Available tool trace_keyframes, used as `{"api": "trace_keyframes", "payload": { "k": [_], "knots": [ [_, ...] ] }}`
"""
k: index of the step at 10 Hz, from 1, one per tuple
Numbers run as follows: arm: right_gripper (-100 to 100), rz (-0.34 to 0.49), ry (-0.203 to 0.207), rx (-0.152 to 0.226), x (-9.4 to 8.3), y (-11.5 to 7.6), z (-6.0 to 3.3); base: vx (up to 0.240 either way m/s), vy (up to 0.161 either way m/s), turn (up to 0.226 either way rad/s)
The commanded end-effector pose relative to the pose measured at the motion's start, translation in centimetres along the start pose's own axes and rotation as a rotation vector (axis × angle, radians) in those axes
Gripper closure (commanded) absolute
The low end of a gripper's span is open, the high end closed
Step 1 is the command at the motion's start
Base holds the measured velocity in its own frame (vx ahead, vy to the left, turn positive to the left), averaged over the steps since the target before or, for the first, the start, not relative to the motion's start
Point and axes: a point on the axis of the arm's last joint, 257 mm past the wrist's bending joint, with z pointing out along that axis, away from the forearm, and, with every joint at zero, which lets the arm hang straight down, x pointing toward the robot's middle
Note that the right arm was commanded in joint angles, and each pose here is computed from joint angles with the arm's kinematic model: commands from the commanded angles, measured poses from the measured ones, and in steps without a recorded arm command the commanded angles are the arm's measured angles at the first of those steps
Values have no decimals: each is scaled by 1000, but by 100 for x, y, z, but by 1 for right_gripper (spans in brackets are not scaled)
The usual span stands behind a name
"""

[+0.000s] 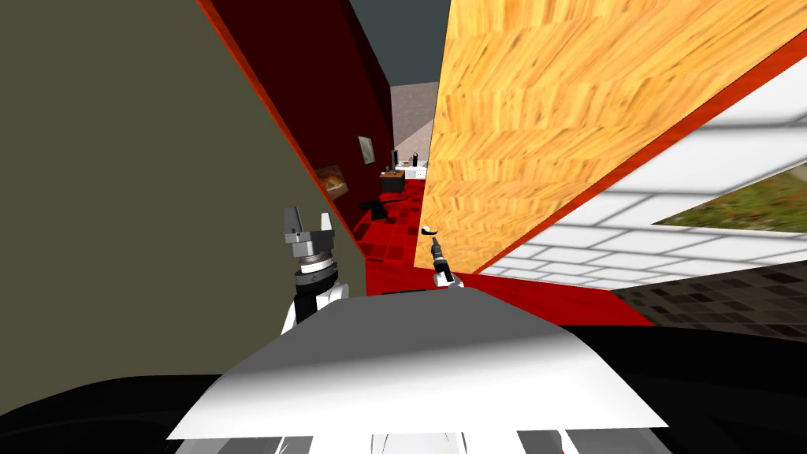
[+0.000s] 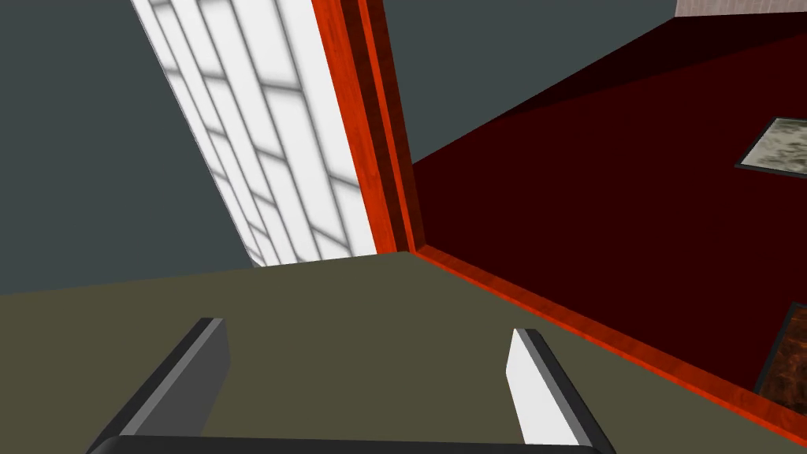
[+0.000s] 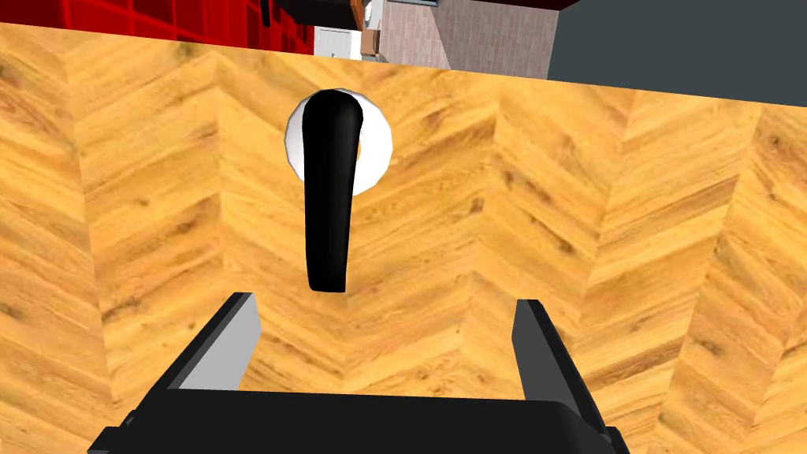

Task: Pull the door open

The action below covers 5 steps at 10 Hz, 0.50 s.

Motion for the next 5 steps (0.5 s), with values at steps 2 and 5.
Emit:
{"api": "trace_keyframes", "payload": {
  "k": [2,5],
  "knots": [
    [-100,0,-36,10,-196,-55,3,-1,-16,32],
    [-100,9,-66,21,-310,-98,-15,35,13,19]
  ]
}}
